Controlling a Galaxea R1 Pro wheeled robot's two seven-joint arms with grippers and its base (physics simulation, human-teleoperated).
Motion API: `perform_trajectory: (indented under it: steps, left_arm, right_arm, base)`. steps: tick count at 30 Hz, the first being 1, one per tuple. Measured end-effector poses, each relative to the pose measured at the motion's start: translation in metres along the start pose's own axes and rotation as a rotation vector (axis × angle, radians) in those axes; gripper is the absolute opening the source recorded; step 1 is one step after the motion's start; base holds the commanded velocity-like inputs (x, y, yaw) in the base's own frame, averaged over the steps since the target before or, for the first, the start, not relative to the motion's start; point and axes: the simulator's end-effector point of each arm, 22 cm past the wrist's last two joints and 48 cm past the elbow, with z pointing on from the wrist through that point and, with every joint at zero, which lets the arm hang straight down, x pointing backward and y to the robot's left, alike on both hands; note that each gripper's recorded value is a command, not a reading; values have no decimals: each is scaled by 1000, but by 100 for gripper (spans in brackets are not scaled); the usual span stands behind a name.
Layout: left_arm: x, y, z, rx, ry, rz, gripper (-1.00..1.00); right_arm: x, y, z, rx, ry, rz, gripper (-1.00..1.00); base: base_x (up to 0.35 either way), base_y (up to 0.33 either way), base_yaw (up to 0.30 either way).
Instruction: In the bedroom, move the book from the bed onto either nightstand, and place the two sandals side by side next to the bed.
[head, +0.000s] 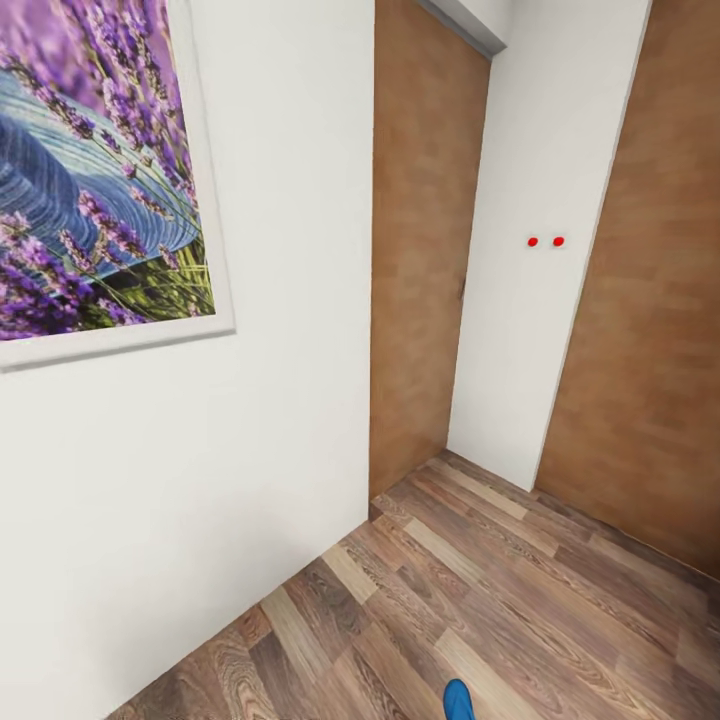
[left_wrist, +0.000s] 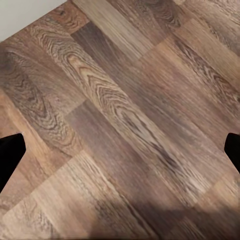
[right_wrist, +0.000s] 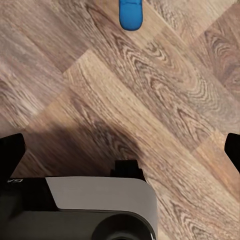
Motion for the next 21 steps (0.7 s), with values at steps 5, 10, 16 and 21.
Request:
perform_trajectory:
  steps: [5, 10, 16, 21]
  left_arm:
    - [0, 0, 0, 0, 0, 0, 100]
    - [0, 0, 0, 0, 0, 0, 100]
    - [0, 0, 0, 0, 0, 0, 100]
    - [0, 0, 0, 0, 0, 0, 100]
  right_arm:
    - [0, 0, 0, 0, 0, 0, 100]
    - [0, 0, 0, 0, 0, 0, 100]
    - [0, 0, 0, 0, 1, 0, 100]
    - [1, 0, 0, 0, 1, 0, 100]
  base:
    - [0, 0, 289]
    - [0, 0, 290]
    - [5, 0, 237]
    - [126, 46, 61]
